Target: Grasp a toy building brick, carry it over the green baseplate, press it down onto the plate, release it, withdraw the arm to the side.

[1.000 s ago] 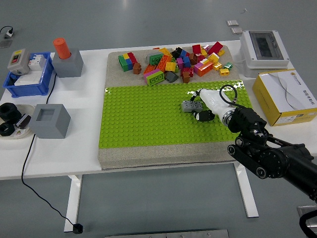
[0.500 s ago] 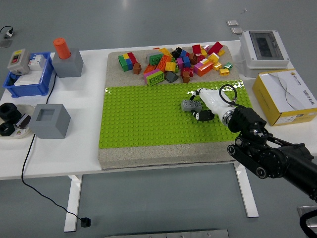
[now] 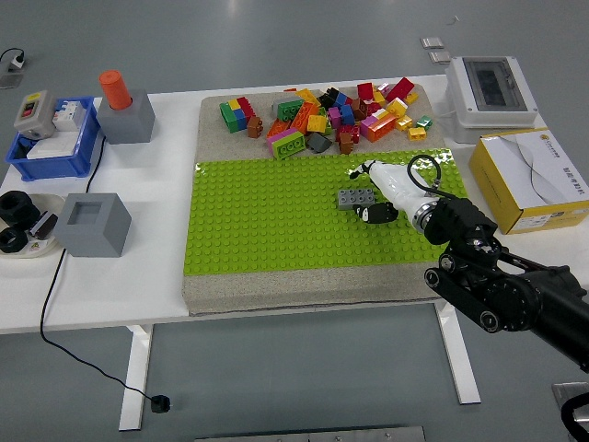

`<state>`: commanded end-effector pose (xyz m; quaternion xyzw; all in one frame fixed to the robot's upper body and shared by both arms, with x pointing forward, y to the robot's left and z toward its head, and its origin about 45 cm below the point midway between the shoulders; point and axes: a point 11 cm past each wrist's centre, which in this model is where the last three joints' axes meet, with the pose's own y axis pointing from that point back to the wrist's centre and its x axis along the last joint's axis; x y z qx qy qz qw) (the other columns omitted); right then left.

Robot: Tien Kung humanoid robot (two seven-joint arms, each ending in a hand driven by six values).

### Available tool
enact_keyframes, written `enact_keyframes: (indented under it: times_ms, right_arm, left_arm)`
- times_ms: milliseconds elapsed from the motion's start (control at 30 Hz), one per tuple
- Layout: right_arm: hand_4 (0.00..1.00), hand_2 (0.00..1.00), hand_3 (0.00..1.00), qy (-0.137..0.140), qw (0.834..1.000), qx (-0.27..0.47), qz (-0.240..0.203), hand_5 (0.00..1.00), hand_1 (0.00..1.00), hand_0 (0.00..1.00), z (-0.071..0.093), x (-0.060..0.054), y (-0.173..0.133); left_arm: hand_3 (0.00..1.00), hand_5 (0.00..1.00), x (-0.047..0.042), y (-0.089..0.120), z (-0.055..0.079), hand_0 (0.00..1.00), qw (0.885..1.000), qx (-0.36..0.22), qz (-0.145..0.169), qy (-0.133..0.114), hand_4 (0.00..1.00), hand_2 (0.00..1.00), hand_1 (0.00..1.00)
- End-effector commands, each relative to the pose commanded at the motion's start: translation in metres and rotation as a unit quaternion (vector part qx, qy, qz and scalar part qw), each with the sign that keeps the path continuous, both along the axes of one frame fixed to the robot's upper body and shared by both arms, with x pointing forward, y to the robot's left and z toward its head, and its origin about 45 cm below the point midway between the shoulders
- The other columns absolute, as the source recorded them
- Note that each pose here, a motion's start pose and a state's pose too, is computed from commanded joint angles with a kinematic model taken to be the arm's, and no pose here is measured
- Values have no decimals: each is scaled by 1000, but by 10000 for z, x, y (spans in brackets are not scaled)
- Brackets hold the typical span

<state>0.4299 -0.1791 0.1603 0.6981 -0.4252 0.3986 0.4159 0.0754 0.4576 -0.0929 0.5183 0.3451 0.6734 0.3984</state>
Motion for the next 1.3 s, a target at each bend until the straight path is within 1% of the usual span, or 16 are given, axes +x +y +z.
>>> enact_keyframes:
  times_ms: [100, 133, 200, 300, 333, 500, 533, 733, 833, 967, 1100, 1133, 1300]
  right_arm:
    - [696, 920, 760, -26, 1000, 1, 1, 179, 749, 433, 166, -5, -85]
    - [724, 917, 720, -34, 999, -1, 3, 216, 756, 442, 212, -9, -100]
    - [724, 917, 720, -52, 999, -11, 11, 216, 756, 442, 314, -28, -117]
    - [724, 917, 720, -65, 997, -25, 26, 216, 756, 442, 374, -61, -90]
    - [743, 921, 667, -66, 997, -29, 29, 352, 767, 452, 371, -68, -84]
    - [743, 921, 667, -66, 996, -47, 41, 352, 767, 452, 317, -93, -51]
    - [742, 927, 658, -66, 996, -49, 43, 390, 780, 463, 307, -96, -43]
    - [739, 931, 657, -61, 995, -57, 48, 398, 781, 464, 239, -99, -34]
    - [739, 931, 657, -54, 996, -58, 48, 398, 781, 464, 167, -97, -37]
    - [731, 933, 658, -39, 996, -67, 44, 388, 779, 460, 24, -101, -68]
    - [731, 933, 658, -29, 996, -75, 44, 388, 779, 460, -69, -112, -87]
    - [747, 934, 656, -28, 996, -77, 44, 363, 780, 461, -78, -113, -88]
    - [747, 934, 656, -25, 995, -80, 46, 363, 780, 461, -102, -111, -77]
  left_arm:
    - [670, 246, -7, 2, -1, 656, 1000, 0, 1, 0, 637, 583, 603]
    - [670, 246, -9, 1, -1, 656, 1000, 0, 2, 0, 637, 583, 603]
    - [670, 246, -15, -1, -3, 656, 1000, -1, 2, 0, 637, 583, 603]
    - [670, 246, -20, -2, -4, 656, 1000, -1, 2, 0, 637, 583, 603]
    - [670, 245, -20, -3, -5, 655, 1000, -1, 2, 0, 636, 583, 603]
    - [670, 245, -9, -7, -4, 655, 1000, -1, 1, -1, 636, 583, 603]
    - [669, 245, -6, -8, -4, 656, 1000, -1, 1, -2, 636, 583, 603]
    - [669, 245, 4, -6, -2, 655, 1000, -1, 1, -2, 636, 583, 603]
    - [669, 245, 15, -4, 1, 655, 1000, -1, 1, -3, 636, 583, 603]
    - [669, 246, 25, -8, 1, 655, 1000, -1, 0, -3, 636, 583, 604]
    - [669, 246, 23, -7, 1, 655, 1000, -1, 0, -3, 636, 583, 604]
    - [669, 246, 23, -6, 2, 655, 1000, -1, 0, -2, 635, 583, 603]
    - [669, 246, 35, -2, 5, 655, 1000, 0, -1, -3, 635, 583, 603]
